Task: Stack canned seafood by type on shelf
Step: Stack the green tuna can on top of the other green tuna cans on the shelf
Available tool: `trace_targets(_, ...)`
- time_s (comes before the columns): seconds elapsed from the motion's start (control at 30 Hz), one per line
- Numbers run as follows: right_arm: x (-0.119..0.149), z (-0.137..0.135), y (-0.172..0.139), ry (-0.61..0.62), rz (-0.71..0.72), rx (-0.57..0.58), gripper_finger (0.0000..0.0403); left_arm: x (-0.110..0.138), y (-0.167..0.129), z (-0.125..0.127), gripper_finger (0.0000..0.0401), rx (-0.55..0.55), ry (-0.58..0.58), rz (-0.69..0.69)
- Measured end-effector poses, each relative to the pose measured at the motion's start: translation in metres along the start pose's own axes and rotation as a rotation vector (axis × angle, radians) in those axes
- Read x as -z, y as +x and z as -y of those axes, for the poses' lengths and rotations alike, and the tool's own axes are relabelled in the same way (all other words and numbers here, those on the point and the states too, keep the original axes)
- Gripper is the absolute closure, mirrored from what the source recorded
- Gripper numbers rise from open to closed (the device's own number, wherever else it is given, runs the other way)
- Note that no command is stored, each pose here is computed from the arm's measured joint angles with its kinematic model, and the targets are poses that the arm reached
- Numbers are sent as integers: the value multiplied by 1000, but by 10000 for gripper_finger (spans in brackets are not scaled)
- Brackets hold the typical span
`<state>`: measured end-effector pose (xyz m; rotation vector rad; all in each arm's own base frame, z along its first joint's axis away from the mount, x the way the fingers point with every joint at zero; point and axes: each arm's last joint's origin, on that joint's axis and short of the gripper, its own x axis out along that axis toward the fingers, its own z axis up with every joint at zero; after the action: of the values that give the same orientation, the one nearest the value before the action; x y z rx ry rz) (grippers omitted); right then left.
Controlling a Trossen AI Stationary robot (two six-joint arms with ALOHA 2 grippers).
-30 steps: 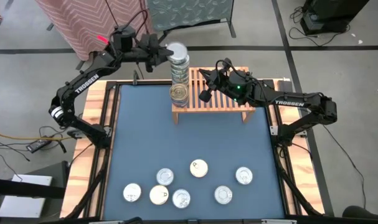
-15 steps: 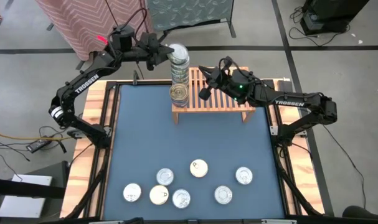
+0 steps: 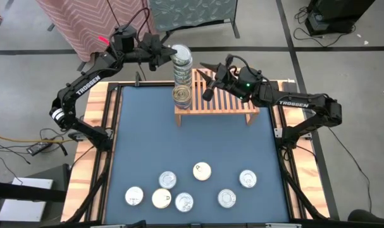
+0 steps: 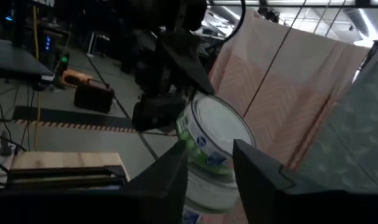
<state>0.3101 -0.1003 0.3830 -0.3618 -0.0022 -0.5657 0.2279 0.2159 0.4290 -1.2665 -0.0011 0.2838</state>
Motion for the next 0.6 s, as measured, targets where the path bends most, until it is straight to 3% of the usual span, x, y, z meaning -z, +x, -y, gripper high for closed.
trace_targets(0.1, -5, -2, 11, -29, 11, -24, 253, 0, 0, 0, 178, 0, -1, 0)
trace_targets(0.23, -13, -11, 35, -171, -9, -54, 230, 0, 0, 0, 178, -1, -2, 1)
trace_targets(0.37, -14, -20, 61, -282, -114, -42, 201, 0, 0, 0, 178, -3, 0, 6)
trace_targets(0.6, -36, -23, 75, -379, -117, 44, 172, 0, 0, 0, 178, -4, 0, 7)
